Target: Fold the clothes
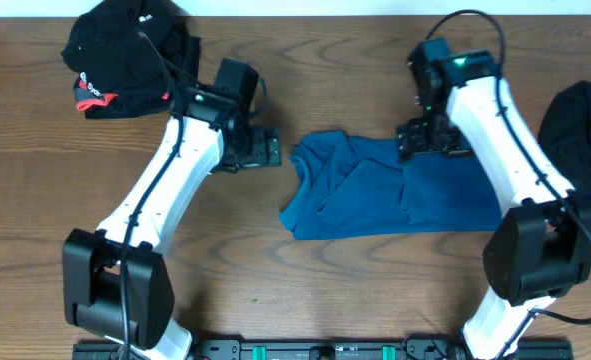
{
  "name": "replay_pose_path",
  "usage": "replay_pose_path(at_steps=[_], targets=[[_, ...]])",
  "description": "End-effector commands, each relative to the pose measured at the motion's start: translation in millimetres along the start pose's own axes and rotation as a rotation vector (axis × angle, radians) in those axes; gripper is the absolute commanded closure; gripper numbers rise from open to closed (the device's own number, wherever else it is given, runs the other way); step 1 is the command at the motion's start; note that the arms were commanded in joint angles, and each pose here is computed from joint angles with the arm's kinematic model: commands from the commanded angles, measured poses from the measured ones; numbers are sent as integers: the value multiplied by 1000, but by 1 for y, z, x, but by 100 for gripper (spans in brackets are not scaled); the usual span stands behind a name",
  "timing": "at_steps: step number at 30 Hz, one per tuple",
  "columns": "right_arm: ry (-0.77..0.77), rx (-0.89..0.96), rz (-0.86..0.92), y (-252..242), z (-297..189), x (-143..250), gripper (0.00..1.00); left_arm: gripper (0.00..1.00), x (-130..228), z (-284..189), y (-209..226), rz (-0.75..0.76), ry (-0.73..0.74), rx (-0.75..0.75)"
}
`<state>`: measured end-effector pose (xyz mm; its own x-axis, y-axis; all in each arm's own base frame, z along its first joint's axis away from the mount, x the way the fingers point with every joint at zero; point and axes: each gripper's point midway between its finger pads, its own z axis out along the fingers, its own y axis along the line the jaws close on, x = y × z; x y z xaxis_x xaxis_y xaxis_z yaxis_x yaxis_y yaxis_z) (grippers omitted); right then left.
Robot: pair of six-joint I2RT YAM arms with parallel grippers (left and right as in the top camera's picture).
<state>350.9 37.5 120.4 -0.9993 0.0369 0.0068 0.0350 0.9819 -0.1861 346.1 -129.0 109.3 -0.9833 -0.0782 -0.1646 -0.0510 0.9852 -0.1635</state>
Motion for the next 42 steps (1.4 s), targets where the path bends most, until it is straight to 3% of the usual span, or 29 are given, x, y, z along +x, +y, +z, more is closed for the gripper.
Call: replay_pose_path(at_steps=[1, 9, 13, 22, 42], targets=[[5, 24, 85, -26, 2, -6, 1, 2, 17, 19, -21, 29, 76, 149], [47, 19, 173, -58, 8, -1, 1, 2, 13, 39, -43, 48, 53, 290], [48, -4, 186, -58, 9, -2, 1, 2, 17, 57, -43, 40, 100, 296], [46, -4, 175, -58, 9, -3, 1, 2, 32, 85, -66, 33, 227, 456], [40, -14, 177, -57, 9, -4, 1, 2, 52, 104, -78, 59, 299, 456]])
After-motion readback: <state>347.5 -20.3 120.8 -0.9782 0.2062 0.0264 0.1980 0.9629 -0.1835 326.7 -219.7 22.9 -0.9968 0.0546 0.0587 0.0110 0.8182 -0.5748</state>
